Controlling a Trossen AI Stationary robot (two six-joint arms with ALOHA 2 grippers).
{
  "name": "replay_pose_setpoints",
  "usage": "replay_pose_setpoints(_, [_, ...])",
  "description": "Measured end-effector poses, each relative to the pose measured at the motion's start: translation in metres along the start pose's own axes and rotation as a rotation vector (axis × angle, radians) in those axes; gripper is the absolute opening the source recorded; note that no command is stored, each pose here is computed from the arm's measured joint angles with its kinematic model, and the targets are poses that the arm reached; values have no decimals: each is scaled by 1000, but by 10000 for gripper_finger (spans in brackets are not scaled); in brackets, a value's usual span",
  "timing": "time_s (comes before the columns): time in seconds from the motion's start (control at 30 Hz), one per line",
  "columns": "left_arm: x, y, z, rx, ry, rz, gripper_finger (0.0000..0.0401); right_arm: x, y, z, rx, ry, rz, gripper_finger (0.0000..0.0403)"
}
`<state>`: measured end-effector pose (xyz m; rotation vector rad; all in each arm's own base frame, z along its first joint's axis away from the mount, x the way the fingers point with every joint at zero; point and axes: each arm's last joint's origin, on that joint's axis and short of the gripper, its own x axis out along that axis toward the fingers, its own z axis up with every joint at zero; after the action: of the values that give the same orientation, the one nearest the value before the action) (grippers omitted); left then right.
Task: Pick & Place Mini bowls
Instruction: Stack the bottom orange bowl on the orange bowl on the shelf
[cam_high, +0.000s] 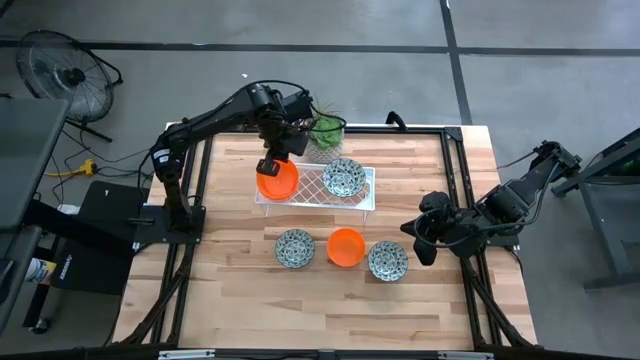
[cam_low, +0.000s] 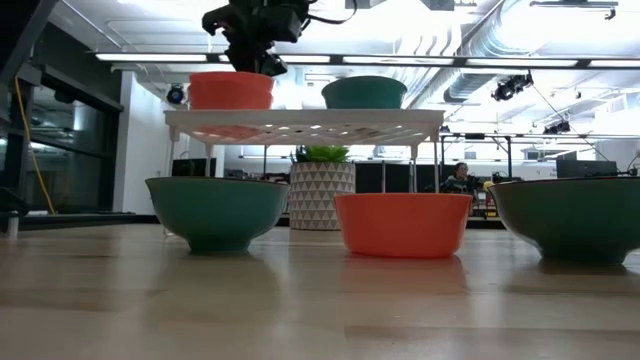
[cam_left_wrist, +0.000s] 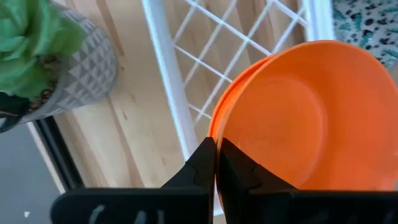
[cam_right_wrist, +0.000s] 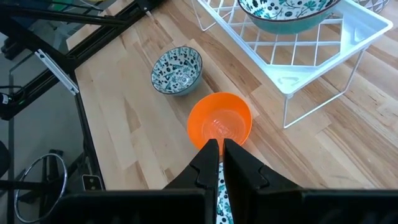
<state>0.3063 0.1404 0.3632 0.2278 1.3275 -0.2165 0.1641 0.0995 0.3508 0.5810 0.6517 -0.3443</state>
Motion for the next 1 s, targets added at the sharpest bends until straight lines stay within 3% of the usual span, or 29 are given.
replay_pose_setpoints(0.37, [-1, 5, -3, -49, -18, -6, 0, 0, 0, 0, 1, 0, 0, 12])
replay_pose_setpoints(0.63, [7, 10, -3, -257, 4, -19, 0, 0, 0, 0, -1, 0, 0, 12])
replay_pose_setpoints(1.0, [19, 12, 1, -290, 4, -118, 7, 0, 0, 0, -2, 5, 3, 12])
